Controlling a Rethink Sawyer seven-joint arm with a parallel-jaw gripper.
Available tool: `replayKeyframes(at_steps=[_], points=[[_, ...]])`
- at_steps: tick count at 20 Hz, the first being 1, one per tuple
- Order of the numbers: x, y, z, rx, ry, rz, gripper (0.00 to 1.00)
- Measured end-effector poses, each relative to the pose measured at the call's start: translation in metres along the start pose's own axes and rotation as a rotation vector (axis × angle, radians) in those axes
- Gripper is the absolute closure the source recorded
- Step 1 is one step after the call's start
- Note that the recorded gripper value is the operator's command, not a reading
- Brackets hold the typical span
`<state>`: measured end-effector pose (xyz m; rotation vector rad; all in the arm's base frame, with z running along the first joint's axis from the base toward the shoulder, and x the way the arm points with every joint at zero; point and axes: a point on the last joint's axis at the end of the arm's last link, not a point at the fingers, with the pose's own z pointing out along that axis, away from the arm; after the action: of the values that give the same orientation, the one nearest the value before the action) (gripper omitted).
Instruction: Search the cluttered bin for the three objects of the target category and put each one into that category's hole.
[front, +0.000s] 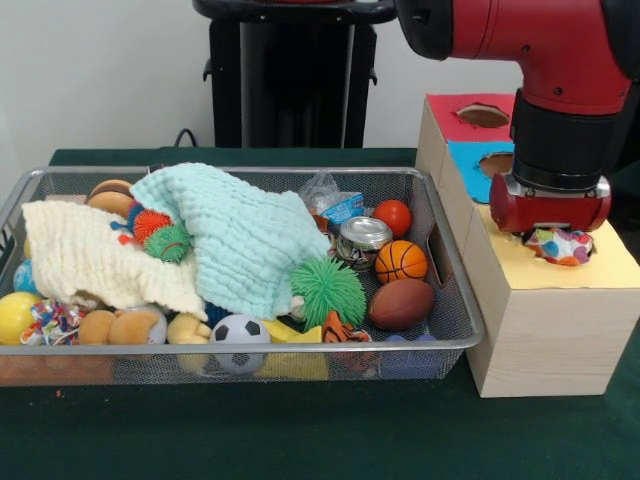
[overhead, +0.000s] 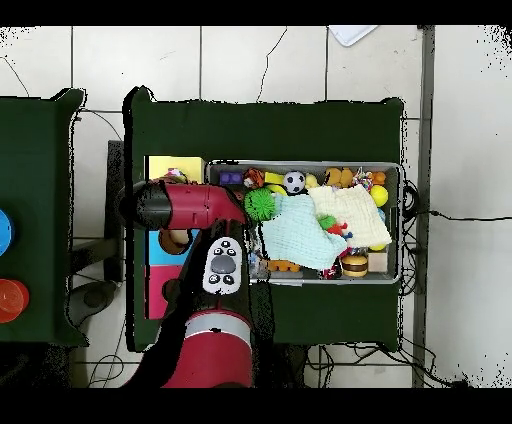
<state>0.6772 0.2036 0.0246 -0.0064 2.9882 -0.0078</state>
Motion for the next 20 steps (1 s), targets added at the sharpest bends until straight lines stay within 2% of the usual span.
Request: replayKeyframes(at_steps=[6, 10, 16, 17, 19, 20], points=[[-0.001, 0.000, -0.001, 0.002, 0.002, -0.005, 1.00], [-0.004, 0.000, -0.021, -0.003, 0.036, -0.005, 1.00], [-0.012, -0.002, -0.092, -0.027, 0.159, 0.003, 1.00], [-0.015, -0.006, -0.116, -0.035, 0.184, 0.009, 1.00], [-0.019, -0.010, -0.133, -0.039, 0.192, 0.016, 1.00], [-0.026, -0.019, -0.152, -0.044, 0.189, 0.028, 1.00]])
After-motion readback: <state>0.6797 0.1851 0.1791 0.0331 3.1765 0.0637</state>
